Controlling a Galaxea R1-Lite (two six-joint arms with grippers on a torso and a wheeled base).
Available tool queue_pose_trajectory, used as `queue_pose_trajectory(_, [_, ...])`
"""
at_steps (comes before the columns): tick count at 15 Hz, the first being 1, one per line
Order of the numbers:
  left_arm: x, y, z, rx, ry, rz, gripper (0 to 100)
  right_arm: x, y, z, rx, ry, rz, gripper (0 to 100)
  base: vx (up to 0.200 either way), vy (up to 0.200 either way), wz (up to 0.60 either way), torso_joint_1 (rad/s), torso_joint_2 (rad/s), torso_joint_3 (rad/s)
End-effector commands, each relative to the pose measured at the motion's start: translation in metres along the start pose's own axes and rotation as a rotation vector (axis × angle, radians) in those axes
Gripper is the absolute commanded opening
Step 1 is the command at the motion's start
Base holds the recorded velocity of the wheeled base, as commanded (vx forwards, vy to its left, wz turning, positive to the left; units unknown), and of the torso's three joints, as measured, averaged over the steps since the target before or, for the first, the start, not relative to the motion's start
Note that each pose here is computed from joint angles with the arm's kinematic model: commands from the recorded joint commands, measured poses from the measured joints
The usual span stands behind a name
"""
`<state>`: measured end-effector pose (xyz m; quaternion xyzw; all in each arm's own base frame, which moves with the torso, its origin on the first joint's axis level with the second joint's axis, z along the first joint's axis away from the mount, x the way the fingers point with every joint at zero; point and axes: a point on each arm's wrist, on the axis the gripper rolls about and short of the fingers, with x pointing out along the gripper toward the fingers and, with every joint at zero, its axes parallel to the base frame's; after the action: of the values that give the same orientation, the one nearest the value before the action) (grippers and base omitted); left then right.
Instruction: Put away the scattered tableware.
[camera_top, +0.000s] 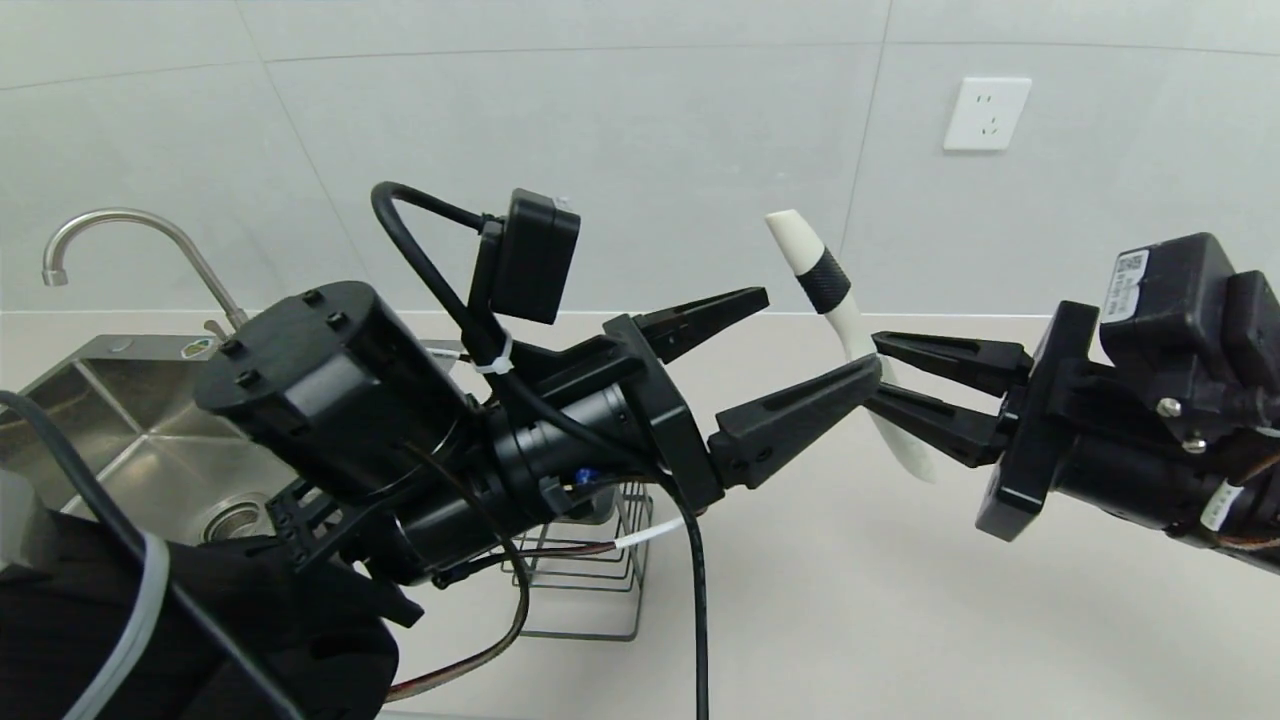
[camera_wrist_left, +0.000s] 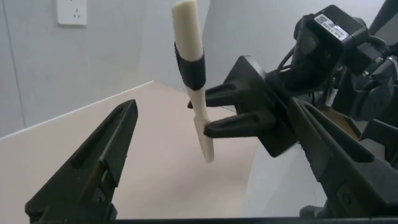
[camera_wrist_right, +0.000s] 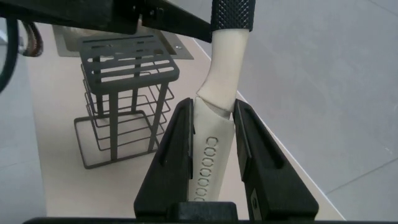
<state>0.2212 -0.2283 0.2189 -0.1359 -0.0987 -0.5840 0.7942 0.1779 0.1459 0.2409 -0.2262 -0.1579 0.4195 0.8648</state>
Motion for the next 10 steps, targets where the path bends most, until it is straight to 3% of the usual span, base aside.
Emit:
queue_pose_trajectory(1, [0.01,-0.001,-0.005,-0.005,-0.001,-0.019,100,-0.015,0.002,0.004,-0.004,-0.012,-0.005,0,0.0,0.0,0.0,0.0,0.0,0.0])
queue_pose_trajectory(6, [0.023,-0.001,-0.002,0.012,-0.031,-0.084,100,-0.02,0.004,0.007,0.0,-0.039,0.035,0,0.0,0.0,0.0,0.0,0.0,0.0])
queue_pose_trajectory(7, [0.025,0.0,-0.004,0.032,-0.044,-0.159,100,-0.019,0.005,0.005,0.005,-0.039,0.053,0,0.0,0.0,0.0,0.0,0.0,0.0])
queue_pose_trajectory(10, [0.029,0.003,-0.015,0.065,-0.084,-0.235,100,-0.019,0.005,0.004,0.007,-0.036,0.056,0,0.0,0.0,0.0,0.0,0.0,0.0])
